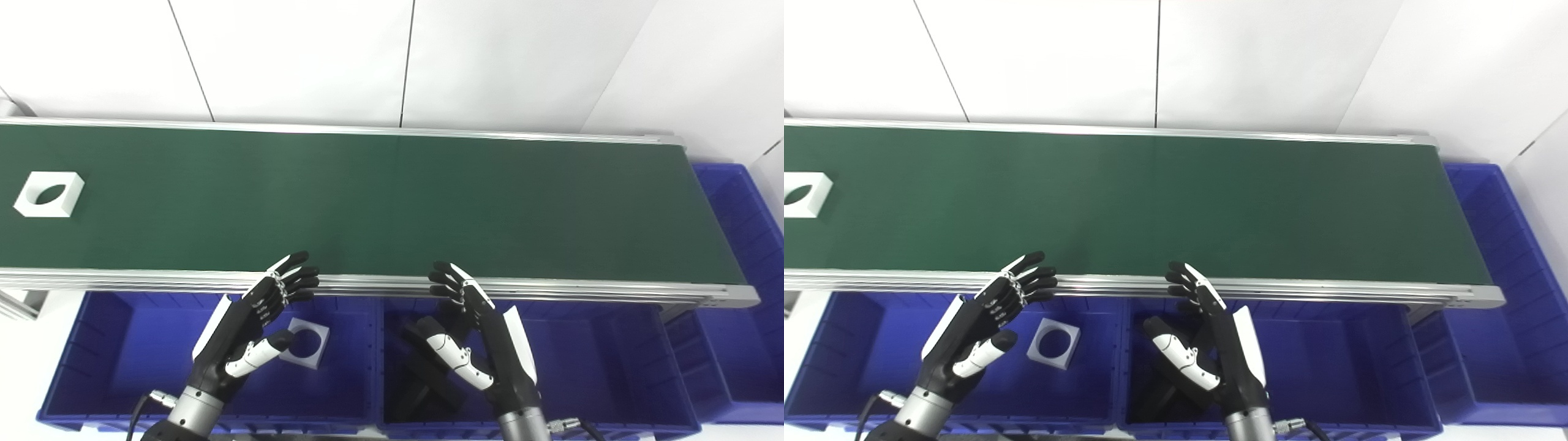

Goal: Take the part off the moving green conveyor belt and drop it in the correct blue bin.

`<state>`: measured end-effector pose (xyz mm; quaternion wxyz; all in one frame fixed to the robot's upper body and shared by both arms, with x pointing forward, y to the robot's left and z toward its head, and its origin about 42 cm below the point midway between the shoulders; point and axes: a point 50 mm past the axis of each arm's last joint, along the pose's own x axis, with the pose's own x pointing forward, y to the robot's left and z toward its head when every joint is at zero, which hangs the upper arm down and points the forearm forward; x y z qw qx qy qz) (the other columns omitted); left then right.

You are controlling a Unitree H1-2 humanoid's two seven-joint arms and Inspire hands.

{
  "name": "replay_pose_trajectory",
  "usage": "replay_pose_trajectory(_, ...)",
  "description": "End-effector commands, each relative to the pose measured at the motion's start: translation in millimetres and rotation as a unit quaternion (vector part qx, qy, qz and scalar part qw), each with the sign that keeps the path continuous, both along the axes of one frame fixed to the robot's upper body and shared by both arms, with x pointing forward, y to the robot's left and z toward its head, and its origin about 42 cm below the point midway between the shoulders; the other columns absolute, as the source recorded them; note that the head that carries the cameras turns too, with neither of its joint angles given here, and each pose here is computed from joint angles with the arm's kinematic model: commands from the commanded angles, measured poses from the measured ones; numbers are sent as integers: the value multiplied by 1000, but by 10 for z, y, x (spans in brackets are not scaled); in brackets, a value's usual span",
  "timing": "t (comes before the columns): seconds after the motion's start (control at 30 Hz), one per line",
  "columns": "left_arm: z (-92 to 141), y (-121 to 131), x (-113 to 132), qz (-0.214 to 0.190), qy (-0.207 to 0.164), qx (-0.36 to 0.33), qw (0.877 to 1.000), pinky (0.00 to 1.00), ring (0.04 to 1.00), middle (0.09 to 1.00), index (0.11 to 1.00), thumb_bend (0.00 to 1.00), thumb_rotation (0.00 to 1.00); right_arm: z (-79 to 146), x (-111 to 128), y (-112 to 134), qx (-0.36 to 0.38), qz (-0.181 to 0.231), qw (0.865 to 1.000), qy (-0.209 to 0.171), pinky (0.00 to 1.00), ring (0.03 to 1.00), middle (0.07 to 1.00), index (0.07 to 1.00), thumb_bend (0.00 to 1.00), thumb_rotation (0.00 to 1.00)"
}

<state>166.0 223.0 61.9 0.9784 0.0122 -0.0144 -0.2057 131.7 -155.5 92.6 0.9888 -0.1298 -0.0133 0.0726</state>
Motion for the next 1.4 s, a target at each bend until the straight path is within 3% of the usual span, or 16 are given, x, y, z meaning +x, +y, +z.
replay_pose_trajectory(0.0,70,-7,51,0,-30,-7,1000,784,818,839,894,833,681,83,43,9,12,2,999,-38,701,773,818,859,539,659)
replay_pose_trajectory(0.33,1,-39,68,1,-28,-13,1000,780,813,832,887,826,658,27,59,-18,11,2,999,-38,702,773,815,856,526,634)
replay_pose_trajectory(0.63,-62,-155,41,-6,-34,-2,999,754,791,823,870,828,639,-12,31,-115,7,8,999,-43,706,782,824,870,449,615)
replay_pose_trajectory(0.9,-133,-179,65,-11,-30,9,999,740,781,810,854,860,610,-93,56,-130,2,7,999,-44,680,776,819,870,432,697)
replay_pose_trajectory(1.37,-149,-158,145,-5,-40,17,999,718,765,799,837,877,562,-153,104,-149,1,8,999,-35,689,780,825,879,387,715)
